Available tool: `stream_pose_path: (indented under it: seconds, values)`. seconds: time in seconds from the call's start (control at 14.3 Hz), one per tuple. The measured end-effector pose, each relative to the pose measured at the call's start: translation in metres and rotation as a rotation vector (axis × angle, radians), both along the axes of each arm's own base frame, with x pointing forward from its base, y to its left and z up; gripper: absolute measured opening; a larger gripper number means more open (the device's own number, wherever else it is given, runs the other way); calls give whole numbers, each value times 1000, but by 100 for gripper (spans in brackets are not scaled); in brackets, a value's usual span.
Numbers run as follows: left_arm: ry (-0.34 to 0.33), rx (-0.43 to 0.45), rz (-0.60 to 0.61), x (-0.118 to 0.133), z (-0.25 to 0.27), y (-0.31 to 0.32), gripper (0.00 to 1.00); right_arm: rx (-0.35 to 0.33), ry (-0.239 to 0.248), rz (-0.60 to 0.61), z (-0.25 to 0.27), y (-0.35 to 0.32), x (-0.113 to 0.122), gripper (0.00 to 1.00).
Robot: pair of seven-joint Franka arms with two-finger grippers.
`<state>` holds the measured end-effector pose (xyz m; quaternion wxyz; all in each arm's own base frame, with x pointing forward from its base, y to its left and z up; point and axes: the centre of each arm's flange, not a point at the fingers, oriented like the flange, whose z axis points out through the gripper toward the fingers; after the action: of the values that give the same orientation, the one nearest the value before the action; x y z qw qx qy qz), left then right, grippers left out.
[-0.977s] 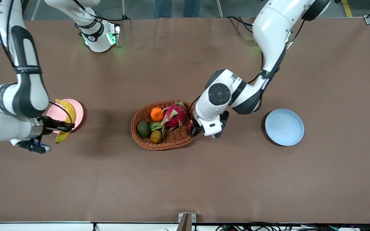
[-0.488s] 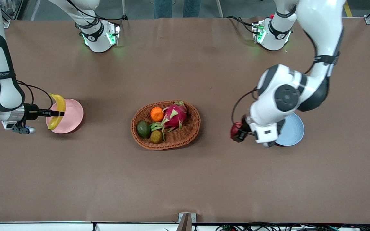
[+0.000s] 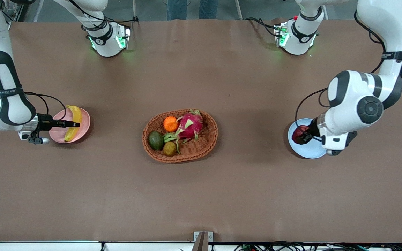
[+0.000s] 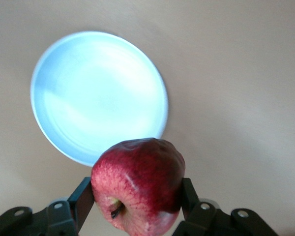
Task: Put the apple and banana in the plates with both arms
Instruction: 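Lower the banana onto the pink plate while the left gripper lowers the apple, then open both grippers and withdraw them from the plates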
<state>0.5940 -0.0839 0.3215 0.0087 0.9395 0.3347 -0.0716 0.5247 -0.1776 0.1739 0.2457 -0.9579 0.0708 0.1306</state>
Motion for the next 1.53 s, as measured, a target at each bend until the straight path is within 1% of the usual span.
stream_pose_path:
  seconds: [0.14,0.21,0.28,0.35,0.49,0.56,0.63,0.77,0.84,0.91,0.98,1.12,1.19,1.4,1.47,1.53]
  values:
    - [-13,-4,-21,-10,-24,24,76,-2,-6,1,1,1,2,40]
    - [-28,-2,-31,-15,-36,31,76,-3,-10,2,2,1,3,46]
    - [-40,3,-38,-21,-48,36,76,-5,-16,4,3,1,5,55]
    - [-46,8,-41,-27,-59,40,76,-6,-24,7,6,2,8,67]
    - [-45,9,-34,-35,-75,48,76,-9,-44,15,13,3,18,86]
    - [-44,8,-31,-37,-79,50,75,-13,-57,24,19,6,24,97]
    - [-42,7,-29,-38,-82,51,75,-19,-73,30,26,11,33,100]
    - [-35,6,-29,-39,-87,51,75,-49,-95,29,47,25,54,100]
    - [-31,5,-28,-40,-89,52,75,-83,-100,31,61,37,66,100]
    - [-28,5,-26,-41,-91,53,75,-134,-99,33,79,50,78,100]
    - [-28,5,-24,-41,-91,54,76,-193,-92,37,97,64,89,100]
    - [-33,4,-27,-40,-90,55,91,-295,-84,39,137,93,106,100]
    - [-39,4,-39,-39,-87,55,97,-331,-76,39,158,105,112,100]
    - [-69,5,-105,-32,-62,55,99,-442,-30,47,226,127,124,100]
    - [-58,5,-146,-30,-48,55,99,-466,-15,51,250,133,124,100]
    - [-38,3,-202,-27,-31,56,99,-476,-8,53,273,138,123,100]
